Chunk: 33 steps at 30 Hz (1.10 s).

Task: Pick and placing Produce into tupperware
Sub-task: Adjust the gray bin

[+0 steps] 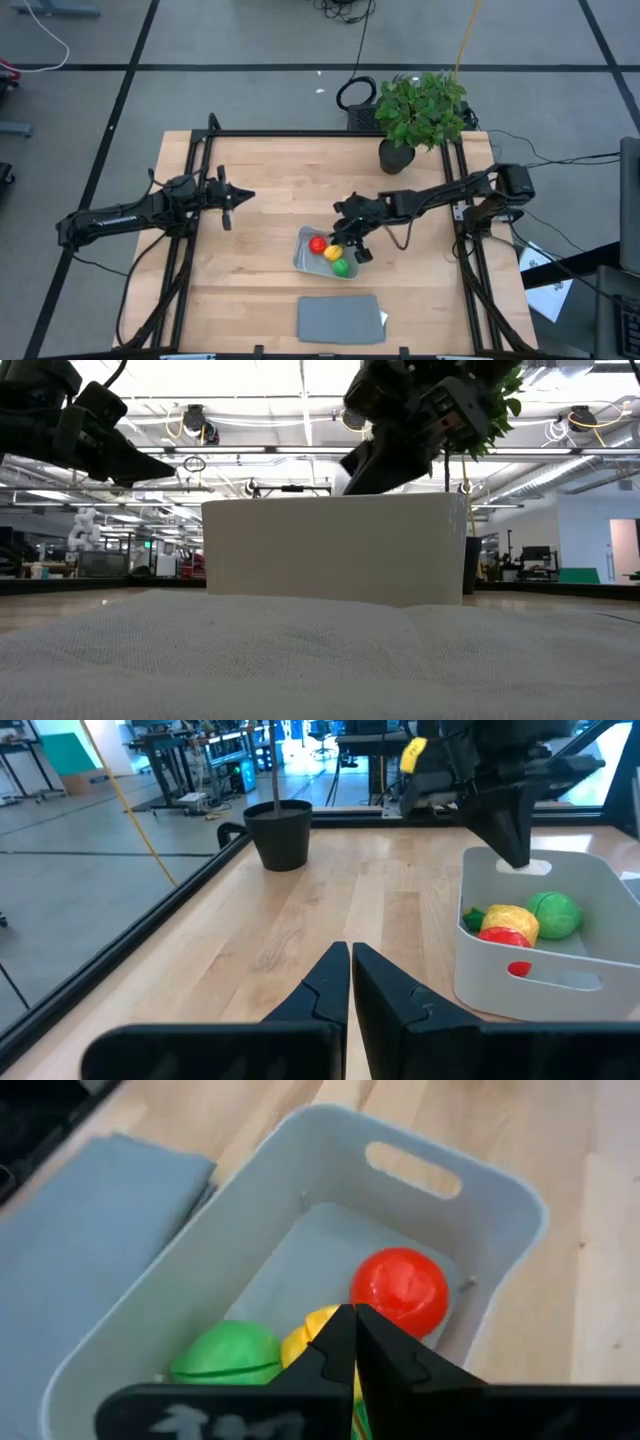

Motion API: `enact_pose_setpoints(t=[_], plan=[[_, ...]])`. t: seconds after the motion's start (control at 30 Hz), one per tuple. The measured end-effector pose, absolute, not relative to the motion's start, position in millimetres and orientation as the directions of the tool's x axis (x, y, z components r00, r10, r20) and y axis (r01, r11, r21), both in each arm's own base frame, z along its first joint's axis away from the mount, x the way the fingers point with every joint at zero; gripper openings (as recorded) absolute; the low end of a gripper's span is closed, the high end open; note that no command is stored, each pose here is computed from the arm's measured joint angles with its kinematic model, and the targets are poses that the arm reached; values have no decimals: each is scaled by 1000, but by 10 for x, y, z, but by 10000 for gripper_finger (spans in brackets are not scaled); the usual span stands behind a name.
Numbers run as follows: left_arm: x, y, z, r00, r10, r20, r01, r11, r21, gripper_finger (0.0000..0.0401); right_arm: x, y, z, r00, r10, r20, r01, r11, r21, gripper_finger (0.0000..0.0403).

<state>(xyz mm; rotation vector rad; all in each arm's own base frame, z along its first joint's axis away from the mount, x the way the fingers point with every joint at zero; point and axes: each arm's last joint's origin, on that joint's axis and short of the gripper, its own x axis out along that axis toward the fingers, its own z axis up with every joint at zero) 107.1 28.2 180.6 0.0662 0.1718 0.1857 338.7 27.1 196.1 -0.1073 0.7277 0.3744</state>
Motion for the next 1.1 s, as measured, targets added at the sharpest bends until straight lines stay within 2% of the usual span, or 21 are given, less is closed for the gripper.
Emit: enact_pose_setpoints(t=[0.33, 0.53, 0.77, 0.97, 1.1], plan=[[1069, 283, 1801, 966, 195, -169, -183, 979, 85, 21, 2814, -71, 2099, 900, 199, -387, -200, 979, 38, 0], [1070, 284, 1806, 966, 197, -165, -185, 979, 87, 21, 2416, -76, 2017, 945, 63, -321, -71, 997, -12, 0], [1070, 285, 1805, 966, 198, -164, -184, 978, 96, 21, 2054, 43, 1857, 981, 82, -176, -77, 996, 34, 0], [1070, 285, 1806, 966, 198, -164, -187, 979, 80, 21, 1819, 70, 1711, 989, -30, -148, 31, 1000, 6, 0], [1070, 285, 1806, 966, 198, -164, -190, 980, 66, 21, 1701, 62, 1702, 993, -51, -109, 51, 999, -4, 0]])
